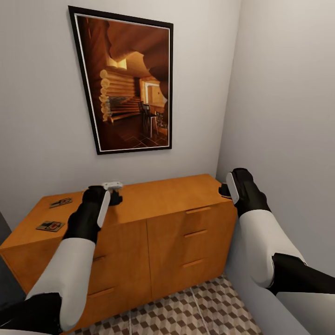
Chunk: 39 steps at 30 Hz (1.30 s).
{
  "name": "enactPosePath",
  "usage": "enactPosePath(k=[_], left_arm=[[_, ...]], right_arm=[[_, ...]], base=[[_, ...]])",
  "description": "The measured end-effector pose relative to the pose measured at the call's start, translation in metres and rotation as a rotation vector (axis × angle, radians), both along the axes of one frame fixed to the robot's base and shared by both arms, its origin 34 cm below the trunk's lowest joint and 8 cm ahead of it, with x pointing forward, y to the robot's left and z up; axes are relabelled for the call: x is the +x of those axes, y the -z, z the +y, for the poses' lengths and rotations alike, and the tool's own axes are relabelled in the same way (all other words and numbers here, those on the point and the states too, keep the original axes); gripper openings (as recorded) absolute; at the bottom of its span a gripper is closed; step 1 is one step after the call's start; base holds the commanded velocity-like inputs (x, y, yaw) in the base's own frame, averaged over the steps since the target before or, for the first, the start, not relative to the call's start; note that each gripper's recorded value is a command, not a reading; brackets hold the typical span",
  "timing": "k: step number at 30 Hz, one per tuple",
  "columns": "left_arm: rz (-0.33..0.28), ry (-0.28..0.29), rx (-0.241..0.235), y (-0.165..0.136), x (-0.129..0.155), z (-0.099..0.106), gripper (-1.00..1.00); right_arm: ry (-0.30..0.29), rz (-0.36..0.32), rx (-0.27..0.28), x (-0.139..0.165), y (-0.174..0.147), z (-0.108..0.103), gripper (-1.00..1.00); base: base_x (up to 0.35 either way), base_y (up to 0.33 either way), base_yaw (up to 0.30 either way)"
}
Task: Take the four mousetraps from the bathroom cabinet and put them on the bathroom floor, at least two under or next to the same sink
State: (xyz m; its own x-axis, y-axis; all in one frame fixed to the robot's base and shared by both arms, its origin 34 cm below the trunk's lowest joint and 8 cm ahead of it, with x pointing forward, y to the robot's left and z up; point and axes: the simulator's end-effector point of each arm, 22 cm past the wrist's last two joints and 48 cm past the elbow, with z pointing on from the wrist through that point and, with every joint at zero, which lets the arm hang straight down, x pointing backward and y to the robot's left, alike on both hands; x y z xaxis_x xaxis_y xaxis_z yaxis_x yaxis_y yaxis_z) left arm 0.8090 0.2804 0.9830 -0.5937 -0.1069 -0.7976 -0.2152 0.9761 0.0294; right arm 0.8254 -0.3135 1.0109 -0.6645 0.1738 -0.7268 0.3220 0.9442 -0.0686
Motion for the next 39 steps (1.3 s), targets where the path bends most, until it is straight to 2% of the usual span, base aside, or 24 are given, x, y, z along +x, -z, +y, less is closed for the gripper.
enactPosePath(k=[5,8,16,20,23,26,27,32,39], left_arm=[[-0.057,-0.003,0.000,-0.032,-0.002,-0.001,-1.00],[-0.074,-0.005,0.002,-0.041,-0.003,-0.001,-1.00],[-0.082,-0.002,-0.005,-0.045,-0.003,-0.003,-1.00],[-0.080,0.001,-0.009,-0.044,-0.003,-0.004,-1.00],[-0.078,0.001,-0.010,-0.043,-0.003,-0.004,-1.00],[-0.074,0.001,-0.009,-0.042,-0.003,-0.004,-1.00],[-0.073,0.000,-0.009,-0.042,-0.003,-0.004,-1.00],[-0.069,-0.003,-0.007,-0.041,-0.004,-0.002,-1.00],[-0.062,-0.003,-0.009,-0.038,-0.004,-0.003,-1.00]], right_arm=[[0.000,0.000,-0.001,0.000,0.000,0.000,-1.00],[0.001,-0.004,-0.001,0.000,-0.002,0.000,-1.00],[-0.006,-0.013,-0.001,0.001,-0.005,0.004,-1.00],[-0.041,-0.020,-0.042,0.004,-0.012,0.018,-1.00],[-0.083,-0.038,-0.079,0.008,-0.021,0.038,-1.00],[-0.141,-0.112,-0.095,0.012,-0.052,0.076,-1.00],[-0.147,-0.128,-0.099,0.012,-0.059,0.081,-1.00],[-0.148,-0.192,-0.109,0.013,-0.085,0.082,-1.00],[-0.150,-0.211,-0.111,0.013,-0.093,0.084,-1.00]], base=[[0.000,0.000,0.000],[0.000,0.000,0.000],[0.000,0.000,0.000],[0.000,0.000,0.000],[-0.002,0.000,0.000],[-0.082,0.000,0.000],[-0.178,0.000,0.000],[-0.278,0.000,0.000],[-0.334,0.000,0.000]])
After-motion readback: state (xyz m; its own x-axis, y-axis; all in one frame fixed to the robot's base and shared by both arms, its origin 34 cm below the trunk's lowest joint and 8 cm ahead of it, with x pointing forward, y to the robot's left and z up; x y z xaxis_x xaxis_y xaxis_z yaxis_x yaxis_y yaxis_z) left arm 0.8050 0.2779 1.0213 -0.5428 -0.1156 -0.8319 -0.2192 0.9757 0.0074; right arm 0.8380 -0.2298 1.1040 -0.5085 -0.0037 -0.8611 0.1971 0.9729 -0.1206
